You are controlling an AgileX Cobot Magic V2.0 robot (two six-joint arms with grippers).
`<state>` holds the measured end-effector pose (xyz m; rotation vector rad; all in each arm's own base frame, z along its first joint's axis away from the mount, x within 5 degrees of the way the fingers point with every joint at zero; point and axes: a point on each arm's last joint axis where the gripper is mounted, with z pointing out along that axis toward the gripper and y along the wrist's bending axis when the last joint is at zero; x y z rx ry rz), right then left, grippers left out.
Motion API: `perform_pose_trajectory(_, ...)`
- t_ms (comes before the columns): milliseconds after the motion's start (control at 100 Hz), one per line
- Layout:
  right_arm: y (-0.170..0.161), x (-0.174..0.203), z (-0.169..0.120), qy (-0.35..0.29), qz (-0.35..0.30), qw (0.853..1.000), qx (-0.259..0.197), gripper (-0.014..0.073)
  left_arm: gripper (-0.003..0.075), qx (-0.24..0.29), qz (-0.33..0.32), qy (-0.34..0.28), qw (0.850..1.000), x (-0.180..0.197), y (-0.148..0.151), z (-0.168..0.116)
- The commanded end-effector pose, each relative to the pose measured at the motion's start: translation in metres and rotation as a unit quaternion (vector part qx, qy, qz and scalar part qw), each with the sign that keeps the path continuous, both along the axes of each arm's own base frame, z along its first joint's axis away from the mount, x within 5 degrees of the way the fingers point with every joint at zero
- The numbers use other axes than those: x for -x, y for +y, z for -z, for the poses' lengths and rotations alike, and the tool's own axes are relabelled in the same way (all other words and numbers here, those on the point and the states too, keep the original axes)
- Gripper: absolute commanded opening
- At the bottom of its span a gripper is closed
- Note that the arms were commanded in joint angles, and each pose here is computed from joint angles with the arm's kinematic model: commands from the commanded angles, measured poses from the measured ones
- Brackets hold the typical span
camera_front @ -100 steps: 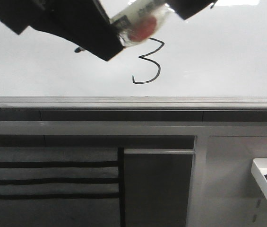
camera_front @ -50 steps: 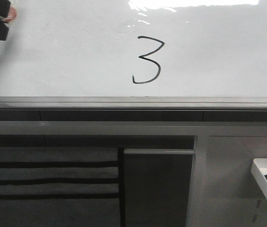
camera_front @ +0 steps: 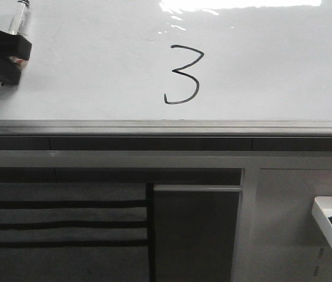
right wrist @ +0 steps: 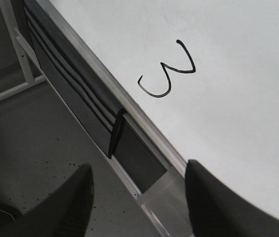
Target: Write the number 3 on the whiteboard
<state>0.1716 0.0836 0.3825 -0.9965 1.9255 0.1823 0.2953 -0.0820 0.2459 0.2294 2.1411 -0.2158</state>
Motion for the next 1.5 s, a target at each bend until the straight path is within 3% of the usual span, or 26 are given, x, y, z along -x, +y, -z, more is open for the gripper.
perform_pose_trajectory(0, -0.002, 0.001, -0.014, -0.036, 0.012, 0.999, -0.023, 0.0370, -0.0017, 0.011, -0.015, -0.035, 0.999, -0.002, 0.000, -0.016)
perform_pose_trajectory(100, -0.002, 0.001, -0.015, -0.036, 0.012, 0.999, -0.024, 0.0370, 0.0017, 0.011, -0.015, -0.035, 0.999, -0.002, 0.000, -0.016)
perform_pose_trajectory(320, -0.003, 0.001, -0.013, -0.032, 0.010, 0.999, -0.015, 0.0370, 0.0335, -0.008, 0.001, -0.042, 0.999, -0.001, 0.000, -0.018)
perform_pose_trajectory(450, -0.005, 0.006, -0.011, -0.017, 0.006, 1.000, 0.000, 0.0370, 0.0416, -0.038, 0.031, -0.061, 0.997, 0.009, 0.005, -0.033)
perform_pose_trajectory(570, -0.012, 0.017, -0.014, -0.005, 0.038, 0.999, -0.008, 0.0370, 0.0412, -0.063, 0.066, -0.073, 0.993, 0.032, 0.014, -0.057)
perform_pose_trajectory(680, -0.025, 0.028, -0.017, 0.022, 0.119, 0.992, -0.029, 0.0355, 0.0412, -0.083, 0.101, -0.074, 0.989, 0.064, 0.023, -0.080)
perform_pose_trajectory(750, -0.037, 0.036, -0.016, 0.050, 0.192, 0.979, -0.046, 0.0324, 0.0412, -0.090, 0.117, -0.073, 0.986, 0.088, 0.029, -0.094)
perform_pose_trajectory(830, -0.048, 0.045, -0.015, 0.085, 0.277, 0.954, -0.076, 0.0274, 0.0412, -0.094, 0.129, -0.071, 0.985, 0.118, 0.037, -0.106)
perform_pose_trajectory(880, -0.052, 0.052, -0.014, 0.098, 0.302, 0.943, -0.096, 0.0228, 0.0412, -0.097, 0.124, -0.079, 0.984, 0.136, 0.042, -0.114)
perform_pose_trajectory(1010, -0.055, 0.065, -0.010, 0.070, 0.297, 0.943, -0.129, 0.0104, 0.0382, -0.075, 0.049, -0.126, 0.988, 0.179, 0.058, -0.132)
perform_pose_trajectory(1150, -0.058, 0.078, 0.000, 0.005, 0.279, 0.944, -0.178, -0.0069, 0.0227, -0.056, -0.017, -0.190, 0.980, 0.206, 0.067, -0.131)
perform_pose_trajectory(1250, -0.059, 0.084, 0.005, -0.066, 0.254, 0.938, -0.225, -0.0074, 0.0078, -0.042, -0.056, -0.246, 0.967, 0.213, 0.071, -0.125)
perform_pose_trajectory(1320, -0.059, 0.087, 0.011, -0.092, 0.244, 0.935, -0.242, -0.0074, -0.0020, -0.003, -0.081, -0.283, 0.956, 0.213, 0.073, -0.120)
perform_pose_trajectory(1380, -0.060, 0.088, 0.018, -0.091, 0.244, 0.935, -0.241, -0.0074, -0.0018, 0.027, -0.094, -0.289, 0.952, 0.210, 0.074, -0.114)
perform_pose_trajectory(1490, -0.059, 0.087, 0.026, -0.078, 0.248, 0.937, -0.232, -0.0074, -0.0018, 0.029, -0.099, -0.274, 0.956, 0.206, 0.075, -0.100)
